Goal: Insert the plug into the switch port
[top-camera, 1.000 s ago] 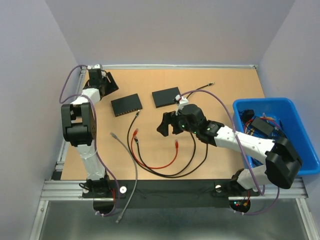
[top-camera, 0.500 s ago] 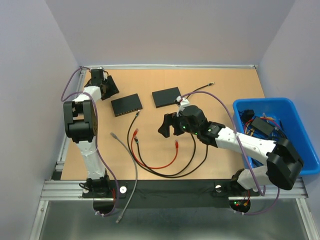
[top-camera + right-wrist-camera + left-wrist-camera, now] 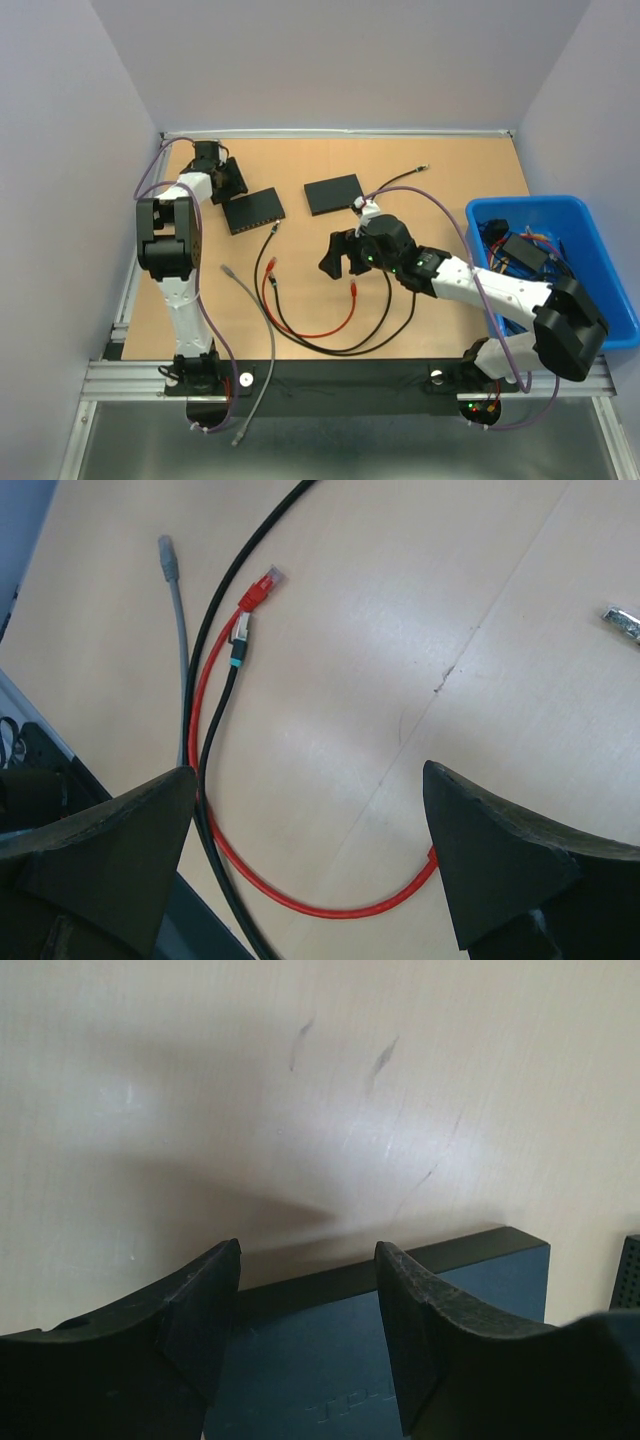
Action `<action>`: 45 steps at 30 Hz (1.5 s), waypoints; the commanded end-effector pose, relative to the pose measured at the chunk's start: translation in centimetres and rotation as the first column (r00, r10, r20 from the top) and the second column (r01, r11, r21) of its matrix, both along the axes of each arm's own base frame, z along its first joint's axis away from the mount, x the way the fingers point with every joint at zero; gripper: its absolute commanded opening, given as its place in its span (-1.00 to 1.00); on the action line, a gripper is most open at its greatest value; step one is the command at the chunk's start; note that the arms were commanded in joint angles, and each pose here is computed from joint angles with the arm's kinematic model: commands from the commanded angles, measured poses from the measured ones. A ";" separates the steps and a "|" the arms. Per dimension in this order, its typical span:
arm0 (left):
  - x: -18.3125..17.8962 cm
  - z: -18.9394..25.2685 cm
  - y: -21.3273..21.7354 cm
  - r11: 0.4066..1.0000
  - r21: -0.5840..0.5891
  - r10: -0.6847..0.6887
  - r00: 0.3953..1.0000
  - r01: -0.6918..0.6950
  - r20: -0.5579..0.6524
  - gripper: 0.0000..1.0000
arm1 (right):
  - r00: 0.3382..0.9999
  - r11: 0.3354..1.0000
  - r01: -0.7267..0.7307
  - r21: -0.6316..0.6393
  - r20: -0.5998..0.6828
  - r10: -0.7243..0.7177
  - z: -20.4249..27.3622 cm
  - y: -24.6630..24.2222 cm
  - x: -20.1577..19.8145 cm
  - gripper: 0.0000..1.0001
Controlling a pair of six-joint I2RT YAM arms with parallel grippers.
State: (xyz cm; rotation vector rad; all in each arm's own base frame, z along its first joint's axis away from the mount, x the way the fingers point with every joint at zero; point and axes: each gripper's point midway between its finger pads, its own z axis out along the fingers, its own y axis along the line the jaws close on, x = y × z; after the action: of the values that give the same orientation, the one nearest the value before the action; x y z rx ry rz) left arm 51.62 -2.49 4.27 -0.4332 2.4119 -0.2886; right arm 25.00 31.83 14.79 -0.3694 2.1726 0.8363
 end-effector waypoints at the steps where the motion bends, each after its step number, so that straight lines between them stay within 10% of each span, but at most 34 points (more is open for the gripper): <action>1: -0.5 1.5 -0.4 1.000 0.000 -0.009 1.000 0.009 0.008 0.32 | 0.999 0.999 -0.003 0.049 0.046 0.001 2.1 0.2 -0.2 0.98; 25: -9.2 3.0 -2.6 1.000 -0.001 0.021 1.000 -0.021 -0.009 0.31 | 0.998 1.000 -0.004 0.015 -0.057 0.005 -0.4 -0.4 -1.6 0.98; 45: -15.0 13.6 -3.1 0.997 0.060 0.027 0.972 -0.042 0.232 0.26 | 0.977 0.988 0.128 -0.088 -0.160 -0.141 -4.6 7.2 7.0 0.75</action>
State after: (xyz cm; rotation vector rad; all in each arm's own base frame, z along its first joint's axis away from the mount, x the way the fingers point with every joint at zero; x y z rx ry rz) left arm 39.08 -5.39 18.46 -0.3912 2.1580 -0.2734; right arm 30.49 37.11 9.95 -0.2193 2.3681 0.7344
